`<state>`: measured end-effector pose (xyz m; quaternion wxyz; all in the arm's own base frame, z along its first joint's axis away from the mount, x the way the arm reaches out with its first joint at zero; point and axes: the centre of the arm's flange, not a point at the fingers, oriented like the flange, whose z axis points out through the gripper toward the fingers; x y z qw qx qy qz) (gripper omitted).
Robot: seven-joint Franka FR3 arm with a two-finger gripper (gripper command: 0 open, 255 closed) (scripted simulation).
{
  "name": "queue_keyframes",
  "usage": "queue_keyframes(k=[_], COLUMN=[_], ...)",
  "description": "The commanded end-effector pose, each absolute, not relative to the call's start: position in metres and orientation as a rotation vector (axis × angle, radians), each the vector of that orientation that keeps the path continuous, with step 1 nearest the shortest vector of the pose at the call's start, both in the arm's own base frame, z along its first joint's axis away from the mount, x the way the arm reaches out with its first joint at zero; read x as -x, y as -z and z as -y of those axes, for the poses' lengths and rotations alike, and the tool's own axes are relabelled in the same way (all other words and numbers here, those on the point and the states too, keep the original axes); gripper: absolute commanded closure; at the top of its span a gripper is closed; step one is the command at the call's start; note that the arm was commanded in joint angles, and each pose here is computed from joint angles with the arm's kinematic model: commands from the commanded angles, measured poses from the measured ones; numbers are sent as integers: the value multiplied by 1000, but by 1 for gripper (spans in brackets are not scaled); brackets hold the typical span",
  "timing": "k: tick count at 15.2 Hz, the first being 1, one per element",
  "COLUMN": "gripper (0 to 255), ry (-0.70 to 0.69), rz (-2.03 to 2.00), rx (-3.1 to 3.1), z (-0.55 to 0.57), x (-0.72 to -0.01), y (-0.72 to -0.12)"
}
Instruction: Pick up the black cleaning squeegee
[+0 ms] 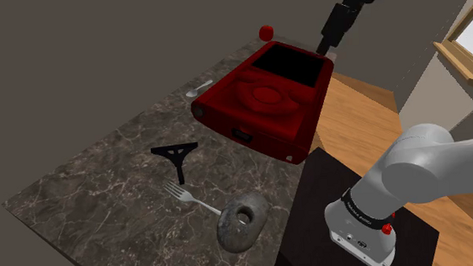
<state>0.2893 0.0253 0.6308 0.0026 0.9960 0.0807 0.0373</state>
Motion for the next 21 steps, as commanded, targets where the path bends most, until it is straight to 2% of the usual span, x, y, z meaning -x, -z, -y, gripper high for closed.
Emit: queue_keyframes(k=[1,21], gripper=[0,0], ry=[-117,-26], rz=[-253,88], rx=[-3124,-3062], z=[-25,-234], x=[-289,-365], y=[-631,-468])
